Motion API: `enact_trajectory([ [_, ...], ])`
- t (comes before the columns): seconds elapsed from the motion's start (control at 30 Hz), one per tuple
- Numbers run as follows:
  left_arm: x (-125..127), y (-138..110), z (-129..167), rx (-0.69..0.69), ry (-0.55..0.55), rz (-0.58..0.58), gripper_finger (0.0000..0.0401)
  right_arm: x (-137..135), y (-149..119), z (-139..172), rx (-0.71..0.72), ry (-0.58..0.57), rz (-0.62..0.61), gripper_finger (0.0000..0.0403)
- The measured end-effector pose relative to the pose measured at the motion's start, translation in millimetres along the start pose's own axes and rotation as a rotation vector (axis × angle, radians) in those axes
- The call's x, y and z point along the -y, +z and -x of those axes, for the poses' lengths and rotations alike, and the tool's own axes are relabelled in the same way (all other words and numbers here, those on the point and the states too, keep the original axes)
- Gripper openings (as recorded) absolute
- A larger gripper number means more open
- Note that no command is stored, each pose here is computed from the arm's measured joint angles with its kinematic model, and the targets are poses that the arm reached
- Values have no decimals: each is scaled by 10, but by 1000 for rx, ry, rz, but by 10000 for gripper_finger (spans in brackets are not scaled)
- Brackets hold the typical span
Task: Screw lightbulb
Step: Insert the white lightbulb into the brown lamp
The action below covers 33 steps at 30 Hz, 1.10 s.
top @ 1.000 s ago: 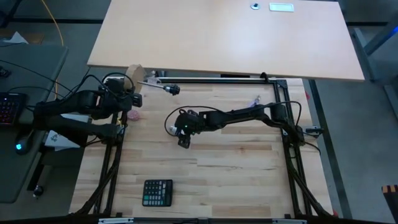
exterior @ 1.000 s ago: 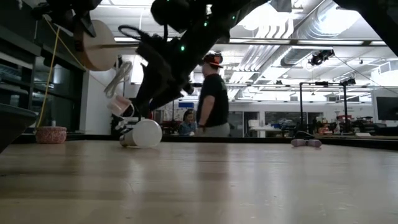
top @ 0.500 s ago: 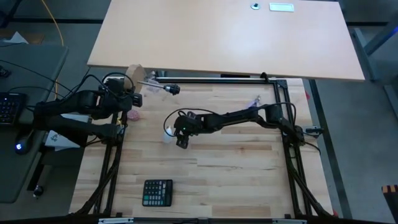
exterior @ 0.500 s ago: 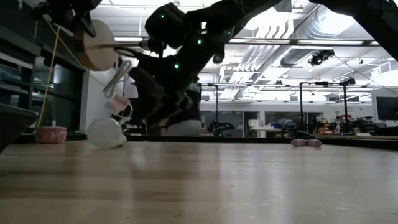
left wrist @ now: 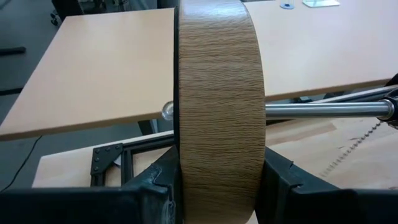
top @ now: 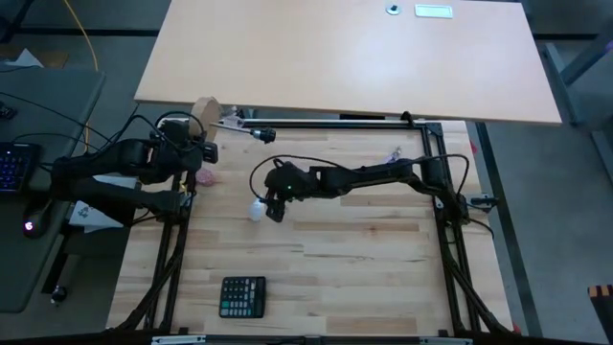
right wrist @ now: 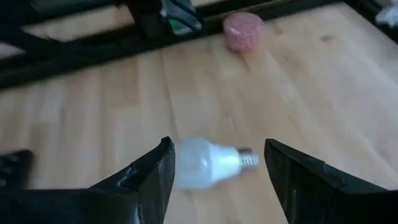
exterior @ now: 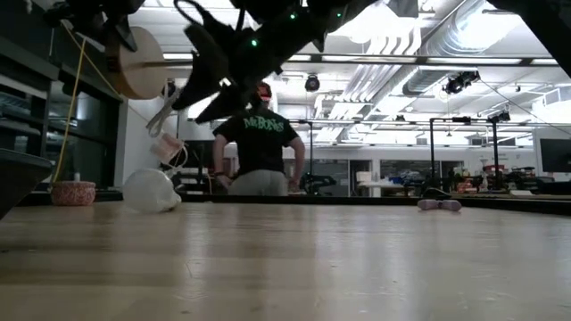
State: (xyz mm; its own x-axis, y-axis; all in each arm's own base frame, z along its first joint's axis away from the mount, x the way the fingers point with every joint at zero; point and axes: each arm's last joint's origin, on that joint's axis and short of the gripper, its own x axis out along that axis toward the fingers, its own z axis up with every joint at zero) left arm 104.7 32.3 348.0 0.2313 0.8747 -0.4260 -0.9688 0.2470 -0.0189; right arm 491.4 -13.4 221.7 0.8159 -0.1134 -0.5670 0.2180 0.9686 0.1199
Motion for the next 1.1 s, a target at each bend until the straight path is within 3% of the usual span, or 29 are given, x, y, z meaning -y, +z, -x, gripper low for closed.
enact_trajectory([
  [0.13,-22,6,9,8,0,7,118,-17,17,0,8,48,-116,242],
  [0.27,-33,2,13,2,-1,3,118,-25,30,-12,-46,372,-110,245],
  [0.33,-37,-2,12,0,3,-4,118,-38,39,-9,-49,439,-102,246],
  [0.53,-30,-6,10,-11,-4,1,118,-61,41,-24,-45,419,-192,246],
  [0.87,-18,3,9,-1,-6,15,118,-55,82,-30,24,318,-218,248],
  [1.03,-18,3,9,-1,-6,32,118,-62,66,-27,-12,347,-272,296],
  [1.1,-18,3,9,0,-5,44,118,-73,35,-30,-28,330,-229,330],
])
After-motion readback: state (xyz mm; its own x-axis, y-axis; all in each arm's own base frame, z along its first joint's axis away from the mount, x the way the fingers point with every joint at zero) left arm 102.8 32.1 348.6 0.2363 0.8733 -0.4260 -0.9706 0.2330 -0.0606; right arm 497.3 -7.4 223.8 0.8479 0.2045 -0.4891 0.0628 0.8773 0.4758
